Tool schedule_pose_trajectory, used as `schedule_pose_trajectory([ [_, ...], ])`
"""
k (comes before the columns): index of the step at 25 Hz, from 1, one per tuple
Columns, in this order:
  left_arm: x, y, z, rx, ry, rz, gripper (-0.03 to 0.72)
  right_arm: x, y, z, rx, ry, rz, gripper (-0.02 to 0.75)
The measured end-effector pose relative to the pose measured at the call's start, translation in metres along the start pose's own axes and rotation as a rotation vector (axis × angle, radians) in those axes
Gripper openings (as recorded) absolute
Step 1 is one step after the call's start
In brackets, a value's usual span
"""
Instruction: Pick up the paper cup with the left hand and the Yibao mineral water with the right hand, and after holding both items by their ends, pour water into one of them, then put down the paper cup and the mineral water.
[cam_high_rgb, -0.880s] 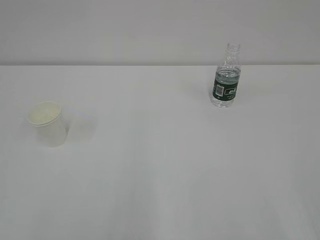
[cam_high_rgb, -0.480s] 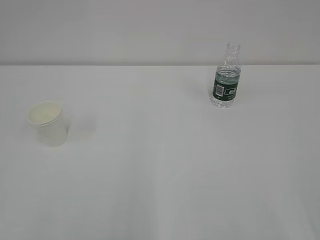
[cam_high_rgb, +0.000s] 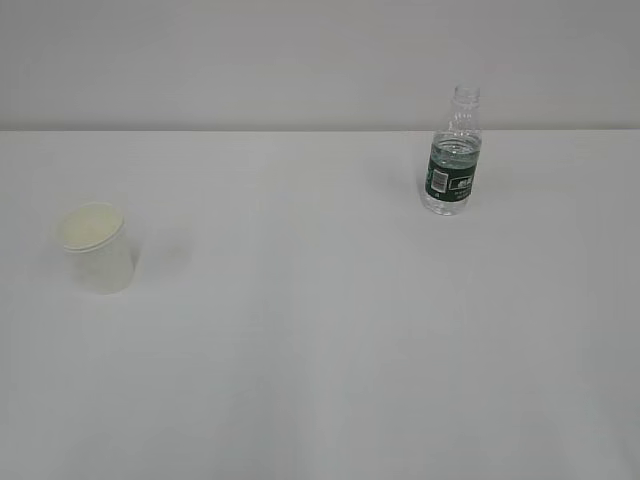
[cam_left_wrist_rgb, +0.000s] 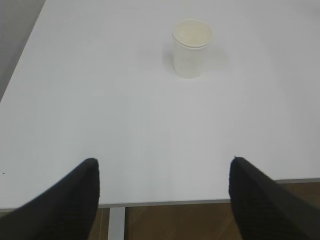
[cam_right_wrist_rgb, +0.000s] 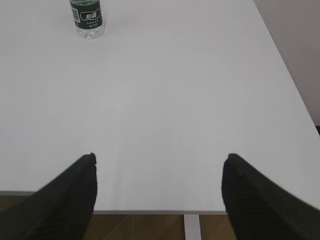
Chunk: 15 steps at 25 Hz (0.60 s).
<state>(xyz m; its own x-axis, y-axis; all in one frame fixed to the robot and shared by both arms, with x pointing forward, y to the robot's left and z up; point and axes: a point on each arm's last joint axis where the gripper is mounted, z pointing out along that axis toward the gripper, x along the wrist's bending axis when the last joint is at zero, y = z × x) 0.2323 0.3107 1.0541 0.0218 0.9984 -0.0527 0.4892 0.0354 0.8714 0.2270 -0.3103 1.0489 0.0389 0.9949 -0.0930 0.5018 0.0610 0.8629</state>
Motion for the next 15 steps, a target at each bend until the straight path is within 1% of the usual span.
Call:
schedule_pose_trajectory([
  [15, 0.0, 0.0, 0.0, 0.0, 0.0, 0.0, 0.573, 0.0, 0.0, 0.0, 0.0, 0.0, 0.0, 0.588],
])
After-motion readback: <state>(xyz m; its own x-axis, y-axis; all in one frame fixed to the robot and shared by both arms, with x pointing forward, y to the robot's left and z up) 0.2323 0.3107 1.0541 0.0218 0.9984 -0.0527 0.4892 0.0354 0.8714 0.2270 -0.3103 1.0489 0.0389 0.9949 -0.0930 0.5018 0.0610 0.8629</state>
